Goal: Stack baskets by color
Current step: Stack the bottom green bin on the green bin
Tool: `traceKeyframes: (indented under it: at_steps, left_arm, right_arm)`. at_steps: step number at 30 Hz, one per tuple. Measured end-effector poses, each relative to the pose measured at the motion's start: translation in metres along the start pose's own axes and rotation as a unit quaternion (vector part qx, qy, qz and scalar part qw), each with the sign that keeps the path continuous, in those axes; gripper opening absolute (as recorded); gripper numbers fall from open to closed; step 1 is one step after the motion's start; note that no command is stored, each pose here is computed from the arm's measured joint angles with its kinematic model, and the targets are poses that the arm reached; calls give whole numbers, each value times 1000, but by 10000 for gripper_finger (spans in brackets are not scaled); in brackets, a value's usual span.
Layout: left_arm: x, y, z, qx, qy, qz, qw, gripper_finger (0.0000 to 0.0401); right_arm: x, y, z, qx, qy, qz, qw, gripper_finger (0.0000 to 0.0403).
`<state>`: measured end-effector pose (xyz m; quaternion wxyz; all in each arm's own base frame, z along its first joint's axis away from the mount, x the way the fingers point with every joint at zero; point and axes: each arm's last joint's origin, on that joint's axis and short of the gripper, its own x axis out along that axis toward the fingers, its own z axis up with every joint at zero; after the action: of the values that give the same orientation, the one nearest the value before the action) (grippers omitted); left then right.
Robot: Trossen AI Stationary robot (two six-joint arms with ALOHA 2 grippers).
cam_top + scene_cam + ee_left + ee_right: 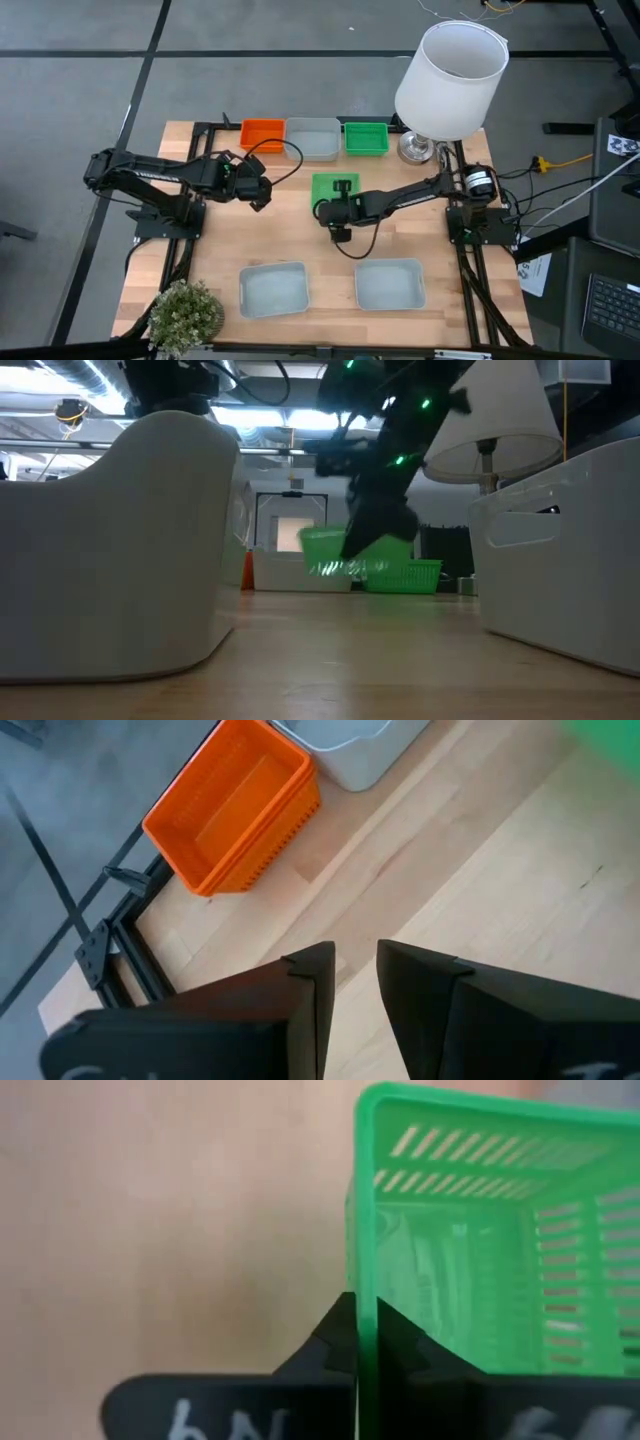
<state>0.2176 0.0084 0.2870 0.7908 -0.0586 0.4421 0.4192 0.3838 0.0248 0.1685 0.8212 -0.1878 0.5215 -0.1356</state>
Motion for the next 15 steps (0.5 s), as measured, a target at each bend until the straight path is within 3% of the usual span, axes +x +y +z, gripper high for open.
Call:
traceKeyframes:
  at_steps: [10, 15]
  left_arm:
    - [0, 0, 0, 0, 0, 0, 1000, 71]
    - [0, 0, 0, 0, 0, 0, 1000, 71]
  right_arm:
    - [-67, -42, -19, 1, 49, -177, 983, 1]
    - [-74, -70, -27, 9, 68, -197, 978, 1]
